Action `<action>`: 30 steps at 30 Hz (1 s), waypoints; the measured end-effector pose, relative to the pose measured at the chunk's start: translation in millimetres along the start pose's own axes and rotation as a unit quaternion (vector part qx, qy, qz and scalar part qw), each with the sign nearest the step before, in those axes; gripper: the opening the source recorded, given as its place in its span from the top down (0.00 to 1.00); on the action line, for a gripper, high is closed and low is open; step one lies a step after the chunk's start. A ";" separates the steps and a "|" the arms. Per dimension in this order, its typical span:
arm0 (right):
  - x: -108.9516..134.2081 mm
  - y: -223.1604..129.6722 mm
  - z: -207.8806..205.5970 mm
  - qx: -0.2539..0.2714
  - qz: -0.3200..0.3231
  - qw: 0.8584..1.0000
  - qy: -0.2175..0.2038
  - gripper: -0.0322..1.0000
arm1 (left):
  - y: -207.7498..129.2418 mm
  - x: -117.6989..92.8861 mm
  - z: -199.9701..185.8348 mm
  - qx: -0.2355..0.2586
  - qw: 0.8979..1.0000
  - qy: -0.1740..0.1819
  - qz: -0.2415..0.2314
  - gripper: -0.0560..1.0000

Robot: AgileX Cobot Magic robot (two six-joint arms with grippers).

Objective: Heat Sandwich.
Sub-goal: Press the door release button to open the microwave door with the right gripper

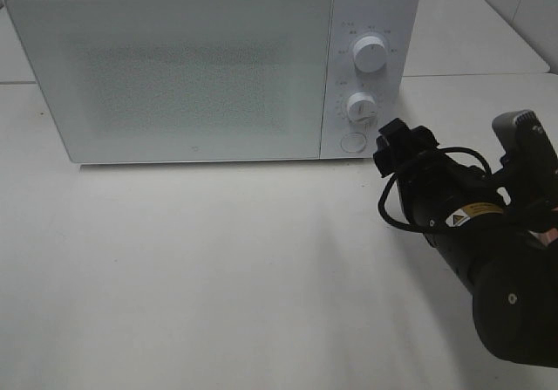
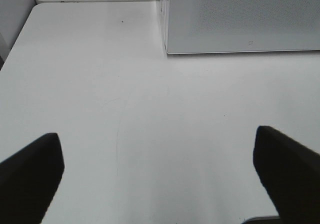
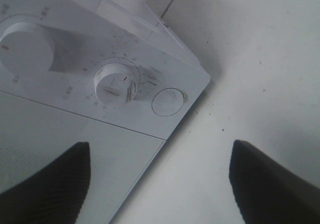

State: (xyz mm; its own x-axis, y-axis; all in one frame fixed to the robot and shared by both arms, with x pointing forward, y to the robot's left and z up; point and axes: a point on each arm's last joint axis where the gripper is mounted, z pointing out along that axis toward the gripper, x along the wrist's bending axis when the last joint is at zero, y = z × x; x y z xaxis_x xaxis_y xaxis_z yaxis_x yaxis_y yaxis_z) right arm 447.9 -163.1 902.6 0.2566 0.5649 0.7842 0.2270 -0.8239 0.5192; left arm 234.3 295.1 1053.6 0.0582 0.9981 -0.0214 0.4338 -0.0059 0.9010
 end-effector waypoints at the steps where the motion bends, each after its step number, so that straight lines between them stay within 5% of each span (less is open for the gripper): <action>1: -0.6 -0.6 0.0 0.003 0.050 0.999 -0.003 0.26 | 0.0 0.0 0.0 0.000 1.000 0.000 0.000 0.03; 12: -0.8 -0.9 0.0 0.004 0.209 0.978 -0.005 0.44 | 0.0 0.0 0.0 0.000 1.000 0.000 0.000 0.03; 21: -0.9 -0.9 0.0 0.004 0.234 0.972 -0.006 0.92 | 0.0 0.0 0.0 0.000 1.000 0.000 0.000 0.03; 30: -3.5 -6.4 1.5 0.021 0.254 0.967 -0.025 0.96 | 0.0 0.0 0.0 0.000 1.000 0.000 0.000 0.03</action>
State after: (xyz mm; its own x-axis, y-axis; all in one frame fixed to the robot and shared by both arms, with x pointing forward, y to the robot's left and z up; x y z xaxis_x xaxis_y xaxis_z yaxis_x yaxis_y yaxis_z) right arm 447.0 -159.7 896.0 0.3894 0.0904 0.9166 0.0980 -0.9936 0.0563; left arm 234.3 295.1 1053.6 0.0582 0.9981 -0.0214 0.4338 -0.0059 0.9010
